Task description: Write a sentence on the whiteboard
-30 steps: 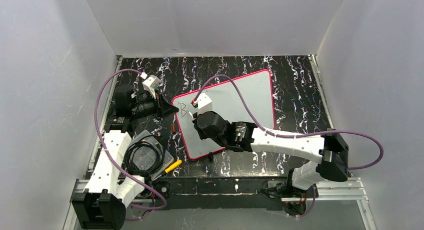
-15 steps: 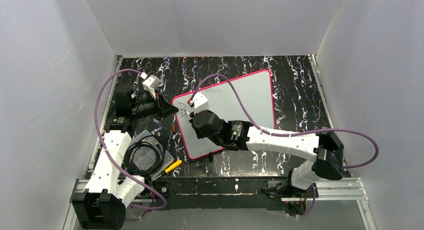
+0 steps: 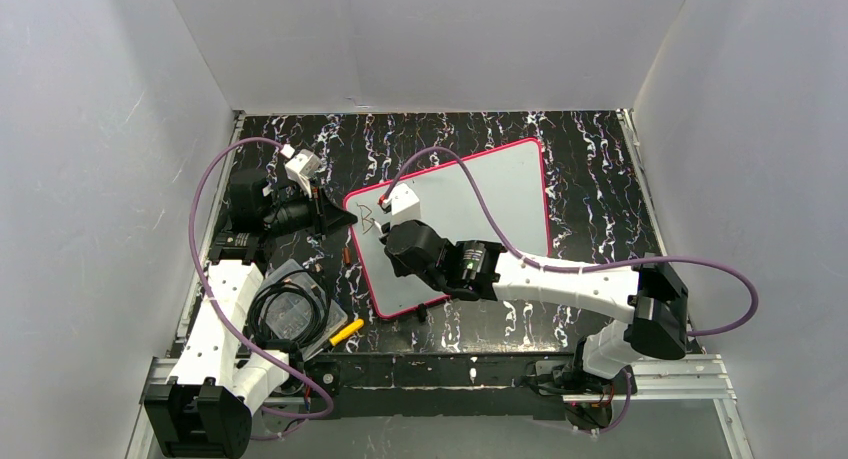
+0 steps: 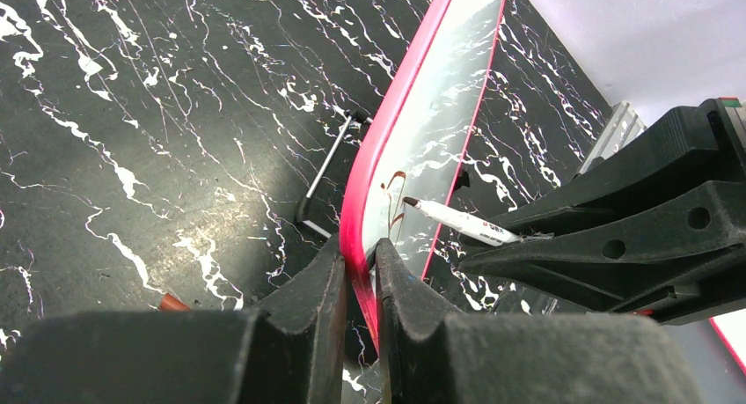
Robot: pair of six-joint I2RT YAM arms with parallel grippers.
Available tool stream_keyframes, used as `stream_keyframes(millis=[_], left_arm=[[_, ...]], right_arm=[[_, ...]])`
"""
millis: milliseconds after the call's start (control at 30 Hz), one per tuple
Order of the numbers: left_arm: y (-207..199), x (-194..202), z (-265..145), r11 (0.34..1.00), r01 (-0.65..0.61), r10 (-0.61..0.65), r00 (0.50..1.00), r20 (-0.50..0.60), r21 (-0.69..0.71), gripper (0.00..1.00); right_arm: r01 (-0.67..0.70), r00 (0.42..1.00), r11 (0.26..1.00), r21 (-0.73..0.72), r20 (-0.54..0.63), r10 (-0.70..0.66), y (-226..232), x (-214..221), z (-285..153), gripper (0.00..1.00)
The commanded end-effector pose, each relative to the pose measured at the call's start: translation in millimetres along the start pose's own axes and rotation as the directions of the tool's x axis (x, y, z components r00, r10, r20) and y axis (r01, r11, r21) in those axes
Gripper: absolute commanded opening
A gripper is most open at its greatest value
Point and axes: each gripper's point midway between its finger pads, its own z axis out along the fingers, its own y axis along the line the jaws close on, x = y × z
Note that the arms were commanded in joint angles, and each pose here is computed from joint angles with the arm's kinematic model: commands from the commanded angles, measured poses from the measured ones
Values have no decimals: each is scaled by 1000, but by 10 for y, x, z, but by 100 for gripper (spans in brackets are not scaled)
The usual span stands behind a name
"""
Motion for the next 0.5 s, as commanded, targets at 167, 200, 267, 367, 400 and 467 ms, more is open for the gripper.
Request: stream_keyframes(millis=[167, 200, 267, 367, 400, 467], left_arm=[[-55, 73, -26, 999, -47, 48, 999, -17, 12, 0], [-54, 74, -25, 999, -47, 47, 999, -18, 12, 0], [-55, 73, -26, 999, -47, 48, 999, -17, 12, 0], [-50, 76, -23, 999, -46, 46, 999, -19, 12, 0], [-50, 75, -24, 999, -46, 46, 999, -18, 11, 0], [-52, 75, -24, 999, -46, 46, 999, -18, 12, 0]], right_arm=[[-33, 999, 999, 20, -17, 33, -124, 92, -58, 1], [-35, 999, 999, 14, -23, 35, -115, 115, -57, 1], [-36, 999, 999, 2, -35, 37, -99, 163, -52, 1], [-37, 998, 999, -12, -47, 37, -78, 218, -49, 1], [-38, 998, 999, -16, -47, 37, -73, 221, -50, 1], [-41, 998, 999, -12, -42, 41, -84, 217, -50, 1]])
